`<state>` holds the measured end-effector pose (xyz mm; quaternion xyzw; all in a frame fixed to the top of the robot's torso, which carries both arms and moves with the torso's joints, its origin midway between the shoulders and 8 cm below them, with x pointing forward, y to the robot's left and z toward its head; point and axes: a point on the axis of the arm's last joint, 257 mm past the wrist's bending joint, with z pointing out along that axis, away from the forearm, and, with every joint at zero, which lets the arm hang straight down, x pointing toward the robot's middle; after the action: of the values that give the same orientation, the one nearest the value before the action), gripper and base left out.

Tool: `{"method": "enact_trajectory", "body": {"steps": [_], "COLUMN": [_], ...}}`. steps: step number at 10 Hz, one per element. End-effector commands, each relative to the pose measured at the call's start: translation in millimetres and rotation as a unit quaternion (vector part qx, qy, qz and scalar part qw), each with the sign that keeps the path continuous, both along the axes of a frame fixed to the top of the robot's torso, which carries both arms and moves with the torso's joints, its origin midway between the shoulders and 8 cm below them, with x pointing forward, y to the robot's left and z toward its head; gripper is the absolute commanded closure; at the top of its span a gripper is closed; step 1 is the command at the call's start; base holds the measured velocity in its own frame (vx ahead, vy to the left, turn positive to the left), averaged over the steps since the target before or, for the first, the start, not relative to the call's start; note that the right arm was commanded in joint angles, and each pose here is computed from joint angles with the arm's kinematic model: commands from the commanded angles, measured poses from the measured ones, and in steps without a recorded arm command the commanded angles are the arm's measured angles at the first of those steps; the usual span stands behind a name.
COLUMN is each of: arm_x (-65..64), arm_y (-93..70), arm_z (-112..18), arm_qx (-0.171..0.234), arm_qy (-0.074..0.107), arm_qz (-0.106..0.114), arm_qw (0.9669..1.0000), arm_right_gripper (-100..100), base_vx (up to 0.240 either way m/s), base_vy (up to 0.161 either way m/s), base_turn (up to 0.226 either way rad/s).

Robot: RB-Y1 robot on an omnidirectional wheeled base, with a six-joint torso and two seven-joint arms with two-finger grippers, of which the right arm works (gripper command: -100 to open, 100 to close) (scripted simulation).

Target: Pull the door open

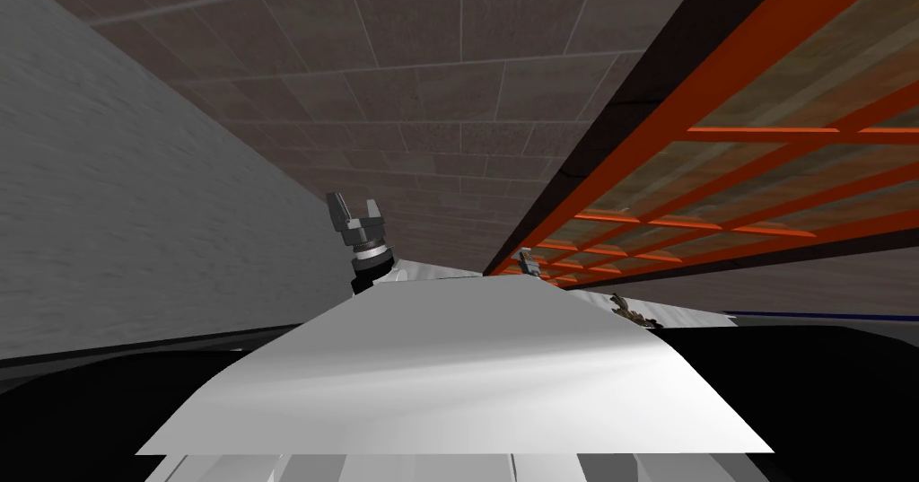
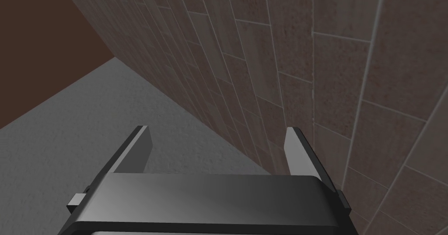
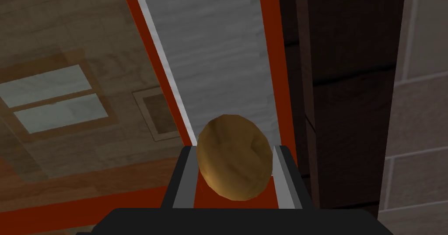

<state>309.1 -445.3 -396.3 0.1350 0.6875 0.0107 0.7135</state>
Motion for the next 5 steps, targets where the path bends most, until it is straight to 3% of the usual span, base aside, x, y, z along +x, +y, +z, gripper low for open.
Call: {"method": "enact_trajectory", "body": {"steps": [1,5], "arm_x": [2.5,6.7], "arm_y": [3.2,5.0], "arm_z": [-0.7,0.3], "arm_qx": [0.03,0.073], "arm_qy": [-0.006,-0.016], "arm_qz": [0.001,0.003], "arm_qw": [0.9995,0.9972], "arm_right_gripper": [100,100], "base_vx": [-0.04,-0.029], "base_vy": [-0.006,-0.011], "base_turn": [0.017,0.014]}}
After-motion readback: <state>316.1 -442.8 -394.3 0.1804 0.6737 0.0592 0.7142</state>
